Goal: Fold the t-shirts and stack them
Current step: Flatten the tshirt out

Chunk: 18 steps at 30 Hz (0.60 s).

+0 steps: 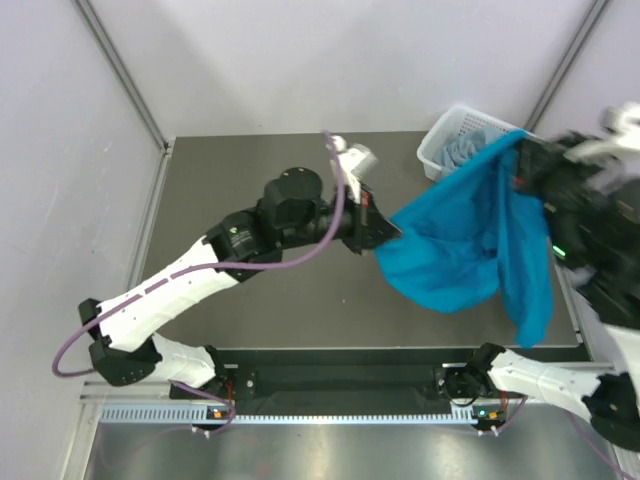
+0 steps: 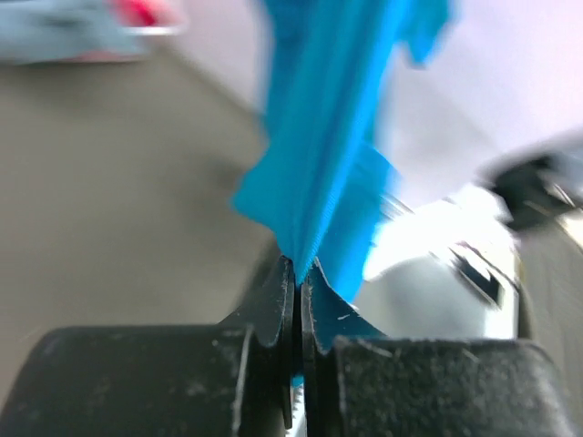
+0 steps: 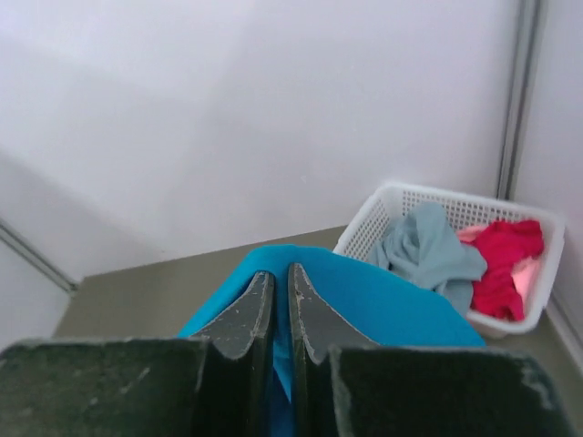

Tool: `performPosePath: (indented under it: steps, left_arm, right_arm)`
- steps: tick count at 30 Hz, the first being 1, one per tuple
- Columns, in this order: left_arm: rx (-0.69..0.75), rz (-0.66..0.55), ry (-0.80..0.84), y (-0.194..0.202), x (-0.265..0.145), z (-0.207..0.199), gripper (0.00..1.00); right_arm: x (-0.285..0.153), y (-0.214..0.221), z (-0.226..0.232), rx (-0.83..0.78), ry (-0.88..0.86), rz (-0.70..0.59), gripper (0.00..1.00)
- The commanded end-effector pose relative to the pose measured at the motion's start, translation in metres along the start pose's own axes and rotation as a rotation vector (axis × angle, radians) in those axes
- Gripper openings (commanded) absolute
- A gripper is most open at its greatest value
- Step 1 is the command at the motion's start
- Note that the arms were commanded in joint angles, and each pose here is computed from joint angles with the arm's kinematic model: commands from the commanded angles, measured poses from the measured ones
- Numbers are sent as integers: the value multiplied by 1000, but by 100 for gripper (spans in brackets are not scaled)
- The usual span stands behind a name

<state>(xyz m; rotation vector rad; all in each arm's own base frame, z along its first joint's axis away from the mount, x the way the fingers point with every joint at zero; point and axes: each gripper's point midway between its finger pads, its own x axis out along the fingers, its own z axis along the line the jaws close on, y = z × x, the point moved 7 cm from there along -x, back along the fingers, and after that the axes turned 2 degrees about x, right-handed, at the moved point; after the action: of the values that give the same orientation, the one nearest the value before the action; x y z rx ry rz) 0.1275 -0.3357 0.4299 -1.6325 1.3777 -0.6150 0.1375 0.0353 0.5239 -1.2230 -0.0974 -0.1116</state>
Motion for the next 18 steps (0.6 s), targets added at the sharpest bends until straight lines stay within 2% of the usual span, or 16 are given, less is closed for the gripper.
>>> performPosePath:
  steps: [1,3,4,5,6,7,8,9,10,11,12,13,14,16,18]
  left_arm:
    - [-97,-35,-370,5,-47,68,0]
    - [-164,-82,-572,5,-86,123,0]
    - [-194,-54,-689,24,-97,153,0]
    - [-240,-95,-815,23,-125,183,0]
    - [-270,-94,-862,29,-136,200,0]
    - [-311,-56,-937,46,-146,224,0]
    - [-375,-71,-1010,51,-166,249,0]
    - [-412,-51,-1070,62,-175,266,6]
    - [-474,-16,-1154,77,-182,287,12]
    - [-558,0,-1254,95,-202,312,19]
    - [-615,22,-1301,105,-212,325,34]
    - [-665,60,-1342,118,-218,342,47]
    - [-701,59,-1366,124,-231,355,53]
    - [-728,108,-1369,125,-240,362,63]
    - [-708,100,-1298,116,-236,359,63]
  right_arm:
    - [78,15,65,-137,-28,-79,0]
    - [126,47,105,-153,-117,-47,0]
    - [144,61,118,-131,-149,-31,0]
    - [161,76,133,-100,-183,-12,0]
    - [195,110,162,-107,-250,45,0]
    - [211,128,177,-102,-283,74,0]
    - [226,149,193,-74,-322,118,10]
    - [237,171,211,-54,-406,172,22]
    - [262,213,228,-62,-415,257,38]
    - [270,230,238,-39,-420,303,61]
    - [282,250,248,-31,-416,328,69]
    - [282,265,245,-47,-388,387,75]
    - [282,272,242,-32,-366,413,82]
    - [270,286,226,-79,-351,483,86]
    - [247,291,199,-126,-315,536,87]
